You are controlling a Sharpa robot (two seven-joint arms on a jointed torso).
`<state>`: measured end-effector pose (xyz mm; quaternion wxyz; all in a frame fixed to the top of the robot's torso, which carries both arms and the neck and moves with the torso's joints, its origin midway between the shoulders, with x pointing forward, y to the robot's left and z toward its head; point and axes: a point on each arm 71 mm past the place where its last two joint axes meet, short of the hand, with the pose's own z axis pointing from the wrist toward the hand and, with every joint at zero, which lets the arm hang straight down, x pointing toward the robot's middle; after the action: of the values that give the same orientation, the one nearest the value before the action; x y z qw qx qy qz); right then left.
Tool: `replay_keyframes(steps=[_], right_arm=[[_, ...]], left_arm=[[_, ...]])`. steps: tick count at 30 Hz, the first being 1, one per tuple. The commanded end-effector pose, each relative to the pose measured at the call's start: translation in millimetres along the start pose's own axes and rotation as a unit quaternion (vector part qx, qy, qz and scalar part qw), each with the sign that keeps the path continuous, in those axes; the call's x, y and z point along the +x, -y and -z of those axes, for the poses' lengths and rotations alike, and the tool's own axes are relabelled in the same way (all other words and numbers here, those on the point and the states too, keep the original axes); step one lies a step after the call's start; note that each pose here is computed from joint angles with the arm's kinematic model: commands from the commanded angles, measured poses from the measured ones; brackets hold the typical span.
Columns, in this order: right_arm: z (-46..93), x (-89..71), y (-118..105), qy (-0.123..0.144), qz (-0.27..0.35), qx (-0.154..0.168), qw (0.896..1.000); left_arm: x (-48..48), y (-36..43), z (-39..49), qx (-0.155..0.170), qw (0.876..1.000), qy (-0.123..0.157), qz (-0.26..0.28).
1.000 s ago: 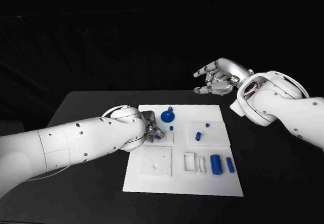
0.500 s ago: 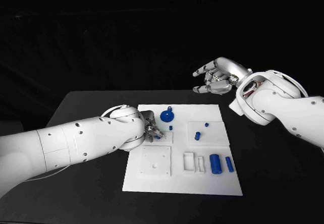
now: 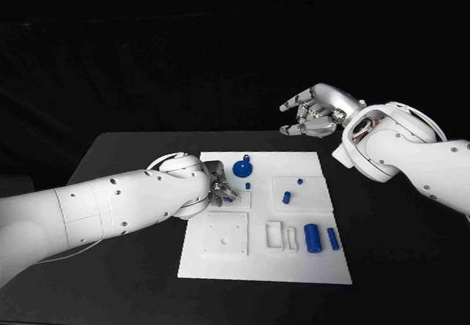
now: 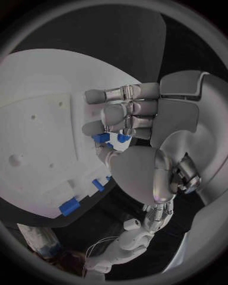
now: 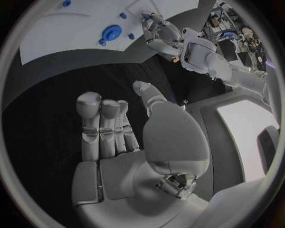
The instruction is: Assemble the parts on the task board
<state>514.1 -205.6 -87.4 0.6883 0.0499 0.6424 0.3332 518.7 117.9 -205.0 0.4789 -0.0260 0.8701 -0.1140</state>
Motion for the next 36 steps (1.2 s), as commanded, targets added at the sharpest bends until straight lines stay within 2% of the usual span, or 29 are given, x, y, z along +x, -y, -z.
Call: replay_keyframes(steps=[1,36], right_arm=[[-0.2,0.5,-0.8,-0.003,0.005,-0.004,1.0],[-0.6,0.7,0.7,-0.005,0.007,-0.001,1.0]], left_arm=[[5.9,2.0,-1.0,0.004,1.0,-0.013,-0.003],[3.7,-0.1,-3.0,-0.001,1.0,-0.008,0.004]])
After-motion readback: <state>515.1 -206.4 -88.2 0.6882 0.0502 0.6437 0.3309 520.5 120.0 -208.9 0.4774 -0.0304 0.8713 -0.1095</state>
